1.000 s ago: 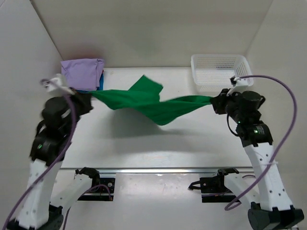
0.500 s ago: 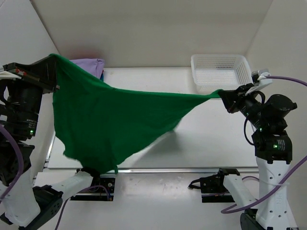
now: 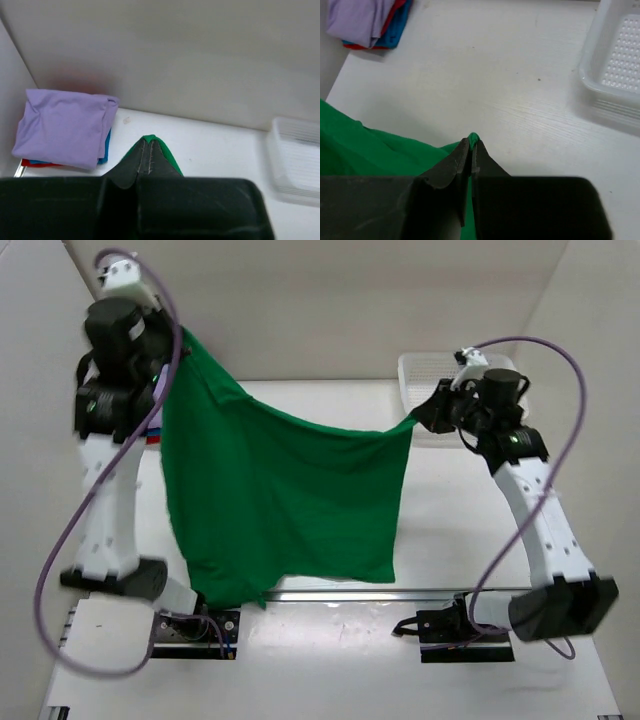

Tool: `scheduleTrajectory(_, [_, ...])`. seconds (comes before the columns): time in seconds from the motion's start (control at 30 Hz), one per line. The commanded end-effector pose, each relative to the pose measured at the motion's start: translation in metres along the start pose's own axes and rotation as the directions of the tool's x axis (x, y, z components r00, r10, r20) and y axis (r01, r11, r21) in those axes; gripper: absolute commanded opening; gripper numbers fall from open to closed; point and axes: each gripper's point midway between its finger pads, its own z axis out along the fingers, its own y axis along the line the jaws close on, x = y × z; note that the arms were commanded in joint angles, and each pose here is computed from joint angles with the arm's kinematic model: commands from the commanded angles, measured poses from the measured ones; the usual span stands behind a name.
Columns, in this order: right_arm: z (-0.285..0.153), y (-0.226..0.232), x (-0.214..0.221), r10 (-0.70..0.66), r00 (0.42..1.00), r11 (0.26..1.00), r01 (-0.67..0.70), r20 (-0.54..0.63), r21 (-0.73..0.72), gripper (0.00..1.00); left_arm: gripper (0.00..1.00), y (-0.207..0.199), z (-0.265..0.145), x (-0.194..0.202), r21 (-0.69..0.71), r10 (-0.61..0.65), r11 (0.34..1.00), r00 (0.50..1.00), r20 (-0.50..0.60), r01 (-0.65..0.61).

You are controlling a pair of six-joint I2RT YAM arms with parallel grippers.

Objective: Fold and stack the t-shirts
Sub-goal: Flatten out the tshirt

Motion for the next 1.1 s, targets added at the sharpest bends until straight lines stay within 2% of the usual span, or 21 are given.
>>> scheduleTrajectory(0.0, [0.023,-0.006,-0.059,-0.07,0.988,0.997,0.067,0.137,0.024,0.0,0.0,0.004,0.051,0.013,0.002,0.048,0.999,0.997,-0.055,-0.048])
scheduleTrajectory(0.07, [0.041,-0.007,-0.077,-0.106,0.985,0.994,0.103,0.139,0.025,0.0,0.0,0.012,0.086,0.015,0.012,0.025,1.0,0.998,-0.054,-0.025])
scheduleTrajectory(0.17, [0.048,-0.002,-0.134,-0.172,0.961,0.985,0.166,0.217,0.045,0.0,0.0,0.024,0.108,0.009,0.026,0.009,1.0,0.999,-0.031,-0.008])
scheduleTrajectory(0.2, [0.057,-0.005,-0.138,-0.174,0.962,0.985,0.169,0.21,0.039,0.0,0.0,0.025,0.111,0.001,0.052,-0.001,0.999,1.0,-0.002,0.001])
scheduleTrajectory(0.23, [0.055,-0.007,-0.161,-0.185,0.954,0.983,0.177,0.236,0.053,0.0,0.0,0.017,0.102,-0.013,0.09,-0.007,0.996,0.999,0.033,0.004])
scheduleTrajectory(0.27, [0.036,0.011,-0.194,-0.207,0.932,0.978,0.203,0.299,0.045,0.0,0.0,0.035,0.097,-0.033,0.071,-0.018,0.997,0.996,0.09,0.012])
scheduleTrajectory(0.3, [0.048,0.0,-0.197,-0.195,0.939,0.981,0.187,0.284,0.055,0.0,0.0,0.035,0.09,-0.042,0.088,-0.03,0.996,0.993,0.11,0.02])
scheduleTrajectory(0.33, [0.029,0.006,-0.235,-0.206,0.912,0.978,0.203,0.354,0.047,0.0,0.0,0.032,0.057,-0.083,0.134,-0.056,0.991,0.974,0.22,0.026])
scheduleTrajectory(0.43, [0.027,-0.01,-0.208,-0.195,0.933,0.981,0.179,0.302,0.078,0.0,0.0,0.018,0.031,-0.095,0.184,-0.047,0.983,0.968,0.247,0.001])
scheduleTrajectory(0.47, [0.052,-0.027,-0.175,-0.181,0.956,0.983,0.166,0.23,0.083,0.0,0.0,0.011,0.025,-0.095,0.192,-0.039,0.981,0.968,0.247,-0.009])
scheduleTrajectory(0.5, [0.033,-0.022,-0.179,-0.195,0.945,0.98,0.176,0.263,0.094,0.0,0.0,0.005,0.022,-0.091,0.2,-0.028,0.98,0.971,0.237,-0.02])
scheduleTrajectory(0.57, [0.031,-0.03,-0.139,-0.154,0.962,0.987,0.139,0.225,0.082,0.0,0.0,0.001,0.001,-0.097,0.198,-0.016,0.98,0.967,0.256,-0.036])
scheduleTrajectory(0.67, [0.019,-0.038,-0.11,-0.136,0.967,0.989,0.119,0.215,0.09,0.0,0.0,-0.006,-0.032,-0.103,0.211,0.0,0.975,0.957,0.289,-0.064])
scheduleTrajectory(0.7, [0.02,-0.042,-0.099,-0.126,0.973,0.99,0.11,0.191,0.088,0.01,0.0,-0.005,-0.043,-0.108,0.175,0.02,0.981,0.95,0.31,-0.078])
scheduleTrajectory(0.77, [0.003,-0.036,-0.105,-0.15,0.966,0.986,0.131,0.212,0.1,0.0,0.0,-0.026,-0.061,-0.108,0.188,0.031,0.977,0.946,0.324,-0.097])
scheduleTrajectory(0.83, [-0.008,-0.027,-0.107,-0.174,0.959,0.983,0.155,0.222,0.097,0.01,0.0,-0.03,-0.079,-0.105,0.181,0.05,0.977,0.944,0.326,-0.114])
scheduleTrajectory(1.07, [-0.056,0.021,-0.13,-0.205,0.916,0.979,0.194,0.345,0.066,0.0,0.0,-0.001,-0.121,-0.108,0.038,0.073,0.995,0.93,0.36,-0.093])
